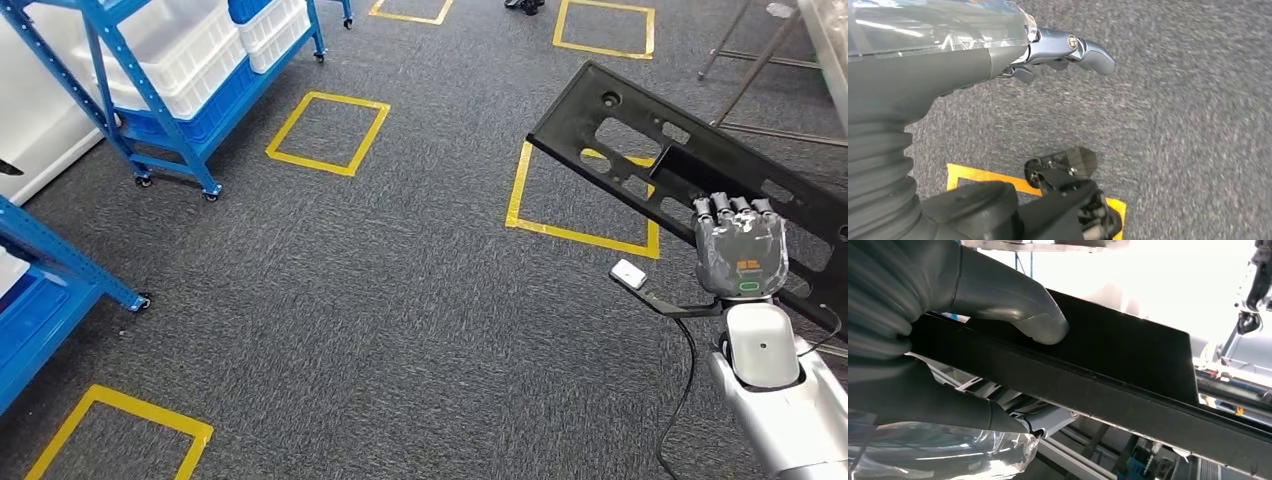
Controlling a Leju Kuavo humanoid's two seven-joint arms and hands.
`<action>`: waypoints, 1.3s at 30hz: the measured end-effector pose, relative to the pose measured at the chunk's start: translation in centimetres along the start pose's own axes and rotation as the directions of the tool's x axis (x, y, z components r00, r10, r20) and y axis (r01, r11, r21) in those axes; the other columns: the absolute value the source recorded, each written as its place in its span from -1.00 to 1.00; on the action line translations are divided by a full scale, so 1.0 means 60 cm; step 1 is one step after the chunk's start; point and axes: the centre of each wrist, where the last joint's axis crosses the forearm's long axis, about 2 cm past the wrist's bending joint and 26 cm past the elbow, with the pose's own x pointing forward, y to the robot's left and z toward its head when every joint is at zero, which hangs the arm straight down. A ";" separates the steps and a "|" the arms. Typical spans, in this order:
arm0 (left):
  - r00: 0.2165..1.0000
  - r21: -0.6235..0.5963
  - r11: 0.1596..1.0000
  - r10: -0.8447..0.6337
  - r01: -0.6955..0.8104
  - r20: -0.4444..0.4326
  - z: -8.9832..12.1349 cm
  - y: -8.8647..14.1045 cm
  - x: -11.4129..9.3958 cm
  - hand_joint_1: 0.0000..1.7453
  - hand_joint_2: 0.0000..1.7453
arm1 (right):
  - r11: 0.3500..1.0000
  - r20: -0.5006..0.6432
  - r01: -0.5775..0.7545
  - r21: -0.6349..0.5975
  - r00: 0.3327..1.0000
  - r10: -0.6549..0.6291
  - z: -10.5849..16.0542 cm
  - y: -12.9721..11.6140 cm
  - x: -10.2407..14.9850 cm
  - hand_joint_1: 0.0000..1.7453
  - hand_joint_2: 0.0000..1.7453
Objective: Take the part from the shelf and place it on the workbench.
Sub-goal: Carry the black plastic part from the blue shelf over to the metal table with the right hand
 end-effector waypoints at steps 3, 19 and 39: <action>1.000 -0.006 1.000 0.002 -0.002 -0.003 0.001 -0.001 -0.002 -1.00 1.00 | 1.000 0.024 -0.006 0.005 1.000 0.006 0.003 0.001 -0.003 1.00 1.00; 1.000 -0.004 1.000 0.010 -0.010 -0.024 0.005 -0.004 -0.007 -1.00 1.00 | 0.998 0.077 -0.008 0.055 0.997 0.004 0.020 0.016 0.000 1.00 1.00; 1.000 -0.002 1.000 0.014 -0.014 -0.022 0.005 -0.006 -0.007 -1.00 1.00 | 0.996 0.108 -0.023 0.083 0.994 0.014 0.000 0.035 -0.009 1.00 1.00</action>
